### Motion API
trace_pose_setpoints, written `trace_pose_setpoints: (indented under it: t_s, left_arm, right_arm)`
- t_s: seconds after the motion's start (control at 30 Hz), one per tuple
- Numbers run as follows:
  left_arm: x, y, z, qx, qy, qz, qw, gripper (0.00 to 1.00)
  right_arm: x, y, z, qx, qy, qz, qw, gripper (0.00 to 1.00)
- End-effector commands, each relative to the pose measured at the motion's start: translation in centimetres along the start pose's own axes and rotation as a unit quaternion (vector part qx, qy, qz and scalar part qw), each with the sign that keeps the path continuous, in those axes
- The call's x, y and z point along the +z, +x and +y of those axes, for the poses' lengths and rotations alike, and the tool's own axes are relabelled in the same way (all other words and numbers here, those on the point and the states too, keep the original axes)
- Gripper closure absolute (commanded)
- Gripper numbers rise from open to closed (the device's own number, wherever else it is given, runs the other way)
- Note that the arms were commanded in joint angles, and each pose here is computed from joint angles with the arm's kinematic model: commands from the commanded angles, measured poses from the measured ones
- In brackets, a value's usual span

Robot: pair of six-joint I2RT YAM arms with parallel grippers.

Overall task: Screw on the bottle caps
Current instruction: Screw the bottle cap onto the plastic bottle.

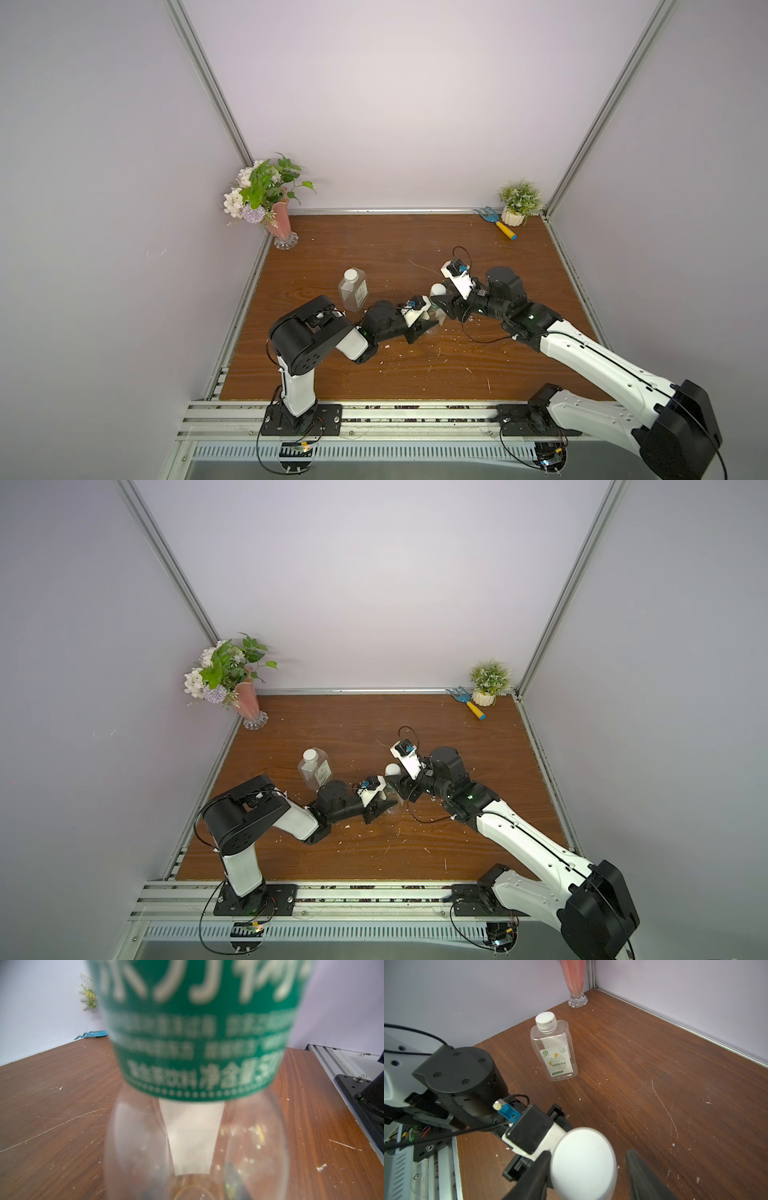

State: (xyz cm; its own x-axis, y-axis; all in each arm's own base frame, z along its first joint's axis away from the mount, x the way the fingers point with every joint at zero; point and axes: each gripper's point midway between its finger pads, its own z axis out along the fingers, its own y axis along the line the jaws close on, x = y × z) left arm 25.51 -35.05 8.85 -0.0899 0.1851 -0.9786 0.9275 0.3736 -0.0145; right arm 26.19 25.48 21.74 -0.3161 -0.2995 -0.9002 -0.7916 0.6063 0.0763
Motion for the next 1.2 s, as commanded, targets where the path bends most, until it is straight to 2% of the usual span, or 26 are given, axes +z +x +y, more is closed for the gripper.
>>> trace_pose_setpoints:
  t_s: [0.0,0.23,0.73,1.17]
  left_arm:
    - [-0.4,-0.1,0.4,0.001,-0.006,-0.001,1.000,0.65]
    - [-0.3,-0.1,0.3,0.000,-0.004,-0.001,1.000,0.65]
    - [-0.3,0.1,0.3,-0.001,-0.002,0.001,1.000,0.66]
    - [-0.4,0.2,0.2,0.000,-0.002,0.002,1.000,0.67]
  right_arm:
    - [-1.1,-3.1,0.1,-0.015,0.006,-0.036,0.999,0.38]
    - [-1.5,-3.6,0.2,-0.017,0.005,-0.041,0.999,0.35]
    - [-1.2,-4.7,0.0,-0.029,0.009,-0.040,0.999,0.35]
    - [-0.4,-4.2,0.0,-0.026,0.001,-0.029,0.999,0.46]
